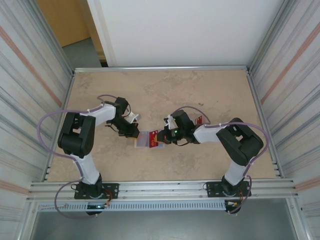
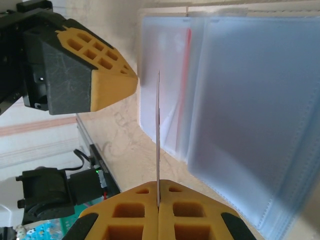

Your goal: Put the credit cards into the card holder

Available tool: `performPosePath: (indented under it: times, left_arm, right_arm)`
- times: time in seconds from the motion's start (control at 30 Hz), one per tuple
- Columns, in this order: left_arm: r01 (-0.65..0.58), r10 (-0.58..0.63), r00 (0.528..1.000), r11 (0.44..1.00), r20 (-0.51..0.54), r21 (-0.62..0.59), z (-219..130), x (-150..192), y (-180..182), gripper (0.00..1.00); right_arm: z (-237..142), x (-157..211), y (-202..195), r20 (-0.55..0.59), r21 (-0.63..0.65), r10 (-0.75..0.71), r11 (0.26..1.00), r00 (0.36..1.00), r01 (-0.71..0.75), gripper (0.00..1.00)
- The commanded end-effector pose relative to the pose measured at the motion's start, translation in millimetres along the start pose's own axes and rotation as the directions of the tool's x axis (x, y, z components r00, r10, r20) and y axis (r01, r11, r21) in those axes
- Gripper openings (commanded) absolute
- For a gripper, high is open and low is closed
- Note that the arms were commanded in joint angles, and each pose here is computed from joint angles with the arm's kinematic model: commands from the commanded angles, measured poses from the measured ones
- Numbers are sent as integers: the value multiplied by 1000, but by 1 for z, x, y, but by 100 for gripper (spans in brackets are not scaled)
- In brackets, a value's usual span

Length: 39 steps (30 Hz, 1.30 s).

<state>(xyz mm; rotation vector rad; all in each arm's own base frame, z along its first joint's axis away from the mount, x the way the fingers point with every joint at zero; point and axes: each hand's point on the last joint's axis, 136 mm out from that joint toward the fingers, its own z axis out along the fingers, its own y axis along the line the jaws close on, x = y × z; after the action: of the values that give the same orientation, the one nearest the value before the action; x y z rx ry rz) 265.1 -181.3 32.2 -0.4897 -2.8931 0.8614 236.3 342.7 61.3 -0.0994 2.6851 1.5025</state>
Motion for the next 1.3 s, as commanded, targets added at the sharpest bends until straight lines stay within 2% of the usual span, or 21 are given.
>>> performPosePath:
  times: [0.0,0.33,1.27]
  left_arm:
    - [-27,26,999,999,-37,-31,2,4,4,0]
    - [-11,7,996,999,-91,-47,13,9,15,0]
    - [-19,15,996,999,-83,-50,11,7,14,0]
  right_arm:
    - [4,2,8,-20,-30,8,1000,1000,-8,0]
    - [12,9,2,-59,-34,29,999,998,-32,0]
    - [17,28,-3,-78,-25,44,999,996,-47,0]
